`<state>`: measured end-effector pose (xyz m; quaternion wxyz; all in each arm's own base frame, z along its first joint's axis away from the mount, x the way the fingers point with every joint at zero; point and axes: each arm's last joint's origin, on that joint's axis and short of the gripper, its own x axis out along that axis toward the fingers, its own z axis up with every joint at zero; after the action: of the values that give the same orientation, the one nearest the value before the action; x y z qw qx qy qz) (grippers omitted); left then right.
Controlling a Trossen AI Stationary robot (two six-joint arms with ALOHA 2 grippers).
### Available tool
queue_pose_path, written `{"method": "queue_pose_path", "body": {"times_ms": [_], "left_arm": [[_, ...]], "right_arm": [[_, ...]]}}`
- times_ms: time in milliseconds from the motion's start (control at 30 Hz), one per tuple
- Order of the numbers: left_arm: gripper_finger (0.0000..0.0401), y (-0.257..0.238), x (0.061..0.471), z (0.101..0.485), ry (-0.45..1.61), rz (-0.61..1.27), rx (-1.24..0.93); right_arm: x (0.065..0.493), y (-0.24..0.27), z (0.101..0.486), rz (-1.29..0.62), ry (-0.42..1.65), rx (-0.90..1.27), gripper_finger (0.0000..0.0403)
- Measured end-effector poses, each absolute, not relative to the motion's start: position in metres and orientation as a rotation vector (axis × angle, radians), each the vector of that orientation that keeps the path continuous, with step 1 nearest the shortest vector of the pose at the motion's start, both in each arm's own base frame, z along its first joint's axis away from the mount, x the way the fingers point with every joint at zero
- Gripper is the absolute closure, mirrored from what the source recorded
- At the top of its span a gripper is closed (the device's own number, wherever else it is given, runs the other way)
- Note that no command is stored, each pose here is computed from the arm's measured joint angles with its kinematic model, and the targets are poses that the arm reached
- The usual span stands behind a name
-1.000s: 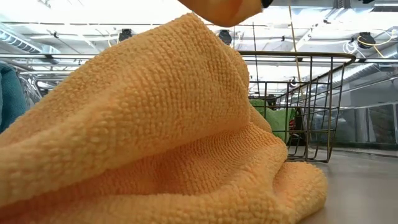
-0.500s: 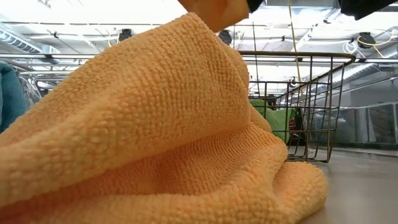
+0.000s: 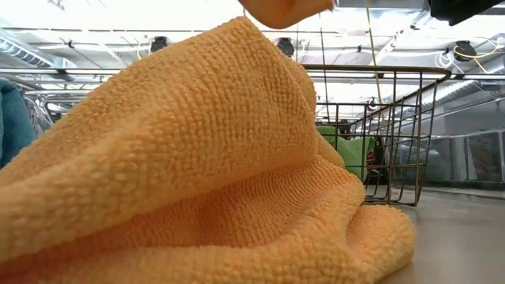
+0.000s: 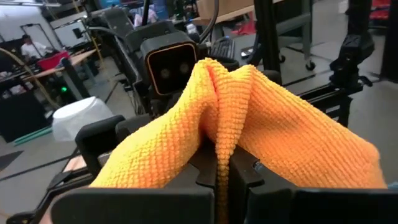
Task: Sort microfiber towel by color & place in baskets
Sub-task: Put the top yellow microfiber towel into the left transparent bin
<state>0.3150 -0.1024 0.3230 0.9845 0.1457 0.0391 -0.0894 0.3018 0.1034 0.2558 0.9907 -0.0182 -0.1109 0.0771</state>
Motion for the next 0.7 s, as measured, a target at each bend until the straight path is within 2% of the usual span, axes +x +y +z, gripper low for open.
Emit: {"method": "queue_pose_path", "body": {"times_ms": [133,367,433,500,700], "left_arm": [[0.0393,-0.099,0.322,0.318,0.076,-0.212,0.283],[0.0383,-0.099,0.331,0.312,0.060,-0.254,0.204],[0.0365,-0.098,0.331,0.312,0.067,-0.253,0.168],[0.0337,-0.097,0.328,0.314,0.078,-0.251,0.126],[0.0229,-0.102,0.308,0.326,0.127,-0.237,0.090]], "right_arm": [[0.302,0.103,0.256,0.153,-0.226,-0.043,0.0226],[0.302,0.104,0.254,0.162,-0.208,-0.054,0.0378],[0.302,0.104,0.254,0.157,-0.204,-0.060,0.0389],[0.302,0.104,0.253,0.152,-0.199,-0.055,0.0382],[0.302,0.103,0.254,0.148,-0.202,-0.060,0.0388]]}}
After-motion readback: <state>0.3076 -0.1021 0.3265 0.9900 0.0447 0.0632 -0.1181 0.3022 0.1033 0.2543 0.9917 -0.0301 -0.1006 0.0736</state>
